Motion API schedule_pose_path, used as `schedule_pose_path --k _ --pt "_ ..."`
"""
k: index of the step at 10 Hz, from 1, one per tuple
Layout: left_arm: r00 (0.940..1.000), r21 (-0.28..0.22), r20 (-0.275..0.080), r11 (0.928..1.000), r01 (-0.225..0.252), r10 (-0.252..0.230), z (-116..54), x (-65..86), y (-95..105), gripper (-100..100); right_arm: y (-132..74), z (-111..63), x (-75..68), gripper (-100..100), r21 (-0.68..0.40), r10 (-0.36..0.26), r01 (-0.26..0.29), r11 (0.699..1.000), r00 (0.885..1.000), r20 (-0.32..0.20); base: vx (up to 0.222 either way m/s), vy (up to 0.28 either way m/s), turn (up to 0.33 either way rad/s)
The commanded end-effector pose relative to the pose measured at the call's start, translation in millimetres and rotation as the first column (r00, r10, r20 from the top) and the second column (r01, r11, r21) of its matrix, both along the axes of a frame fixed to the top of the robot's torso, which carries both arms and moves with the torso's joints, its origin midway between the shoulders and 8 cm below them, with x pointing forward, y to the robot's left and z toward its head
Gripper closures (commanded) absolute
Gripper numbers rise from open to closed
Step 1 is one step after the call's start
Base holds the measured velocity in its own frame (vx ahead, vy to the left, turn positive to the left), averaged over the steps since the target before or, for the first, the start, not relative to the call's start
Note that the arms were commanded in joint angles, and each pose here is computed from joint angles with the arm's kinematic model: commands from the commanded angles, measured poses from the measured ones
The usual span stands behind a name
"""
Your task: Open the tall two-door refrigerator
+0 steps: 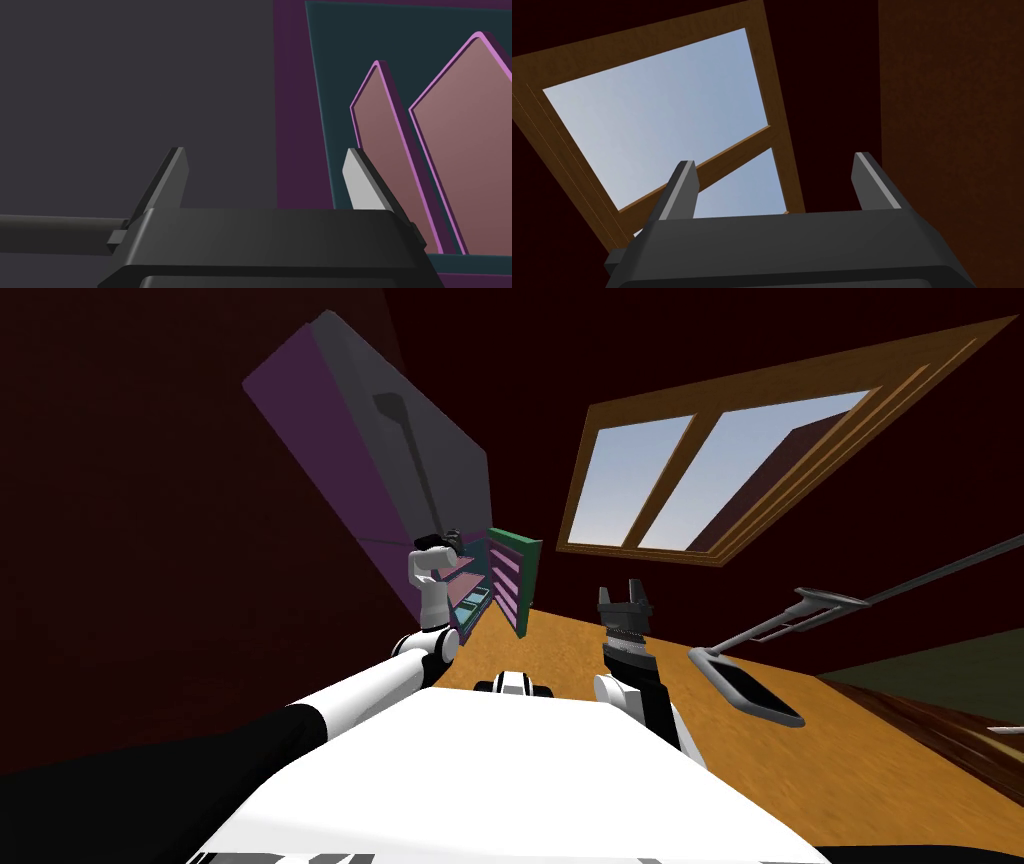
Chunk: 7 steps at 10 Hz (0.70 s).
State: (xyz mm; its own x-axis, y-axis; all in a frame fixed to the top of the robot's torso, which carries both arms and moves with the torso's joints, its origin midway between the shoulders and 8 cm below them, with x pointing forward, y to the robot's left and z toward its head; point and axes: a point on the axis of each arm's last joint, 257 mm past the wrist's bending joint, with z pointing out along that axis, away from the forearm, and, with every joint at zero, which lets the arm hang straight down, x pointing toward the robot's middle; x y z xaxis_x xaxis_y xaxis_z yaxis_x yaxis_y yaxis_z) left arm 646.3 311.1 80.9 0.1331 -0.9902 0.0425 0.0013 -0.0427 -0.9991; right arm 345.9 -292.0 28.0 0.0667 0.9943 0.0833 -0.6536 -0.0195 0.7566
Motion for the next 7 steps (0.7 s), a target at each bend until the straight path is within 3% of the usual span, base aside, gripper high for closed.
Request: schedule_pose_path --k 1,5,7 --pt "0.9985 0.0 -0.027 0.9989 0.047 -0.047 6.6 6.0 -19.8 -100 0 0.0 0.0 0 0.0 0.0 0.0 1.0 1.0 0.0 -0.018 0.204 -0.037" --pt "0.9906 0.013 -0.074 0.9932 0.116 -0.114 19.3 12.5 -47.5 -100 0 0.0 0.0 0 0.0 0.0 0.0 1.0 1.0 0.0 -0.032 0.232 -0.049" --pt "0.9825 0.018 -0.107 0.9877 0.155 -0.153 23.8 15.1 -64.8 -100 0 0.0 0.0 0 0.0 0.0 0.0 1.0 1.0 0.0 -0.042 0.224 -0.065"
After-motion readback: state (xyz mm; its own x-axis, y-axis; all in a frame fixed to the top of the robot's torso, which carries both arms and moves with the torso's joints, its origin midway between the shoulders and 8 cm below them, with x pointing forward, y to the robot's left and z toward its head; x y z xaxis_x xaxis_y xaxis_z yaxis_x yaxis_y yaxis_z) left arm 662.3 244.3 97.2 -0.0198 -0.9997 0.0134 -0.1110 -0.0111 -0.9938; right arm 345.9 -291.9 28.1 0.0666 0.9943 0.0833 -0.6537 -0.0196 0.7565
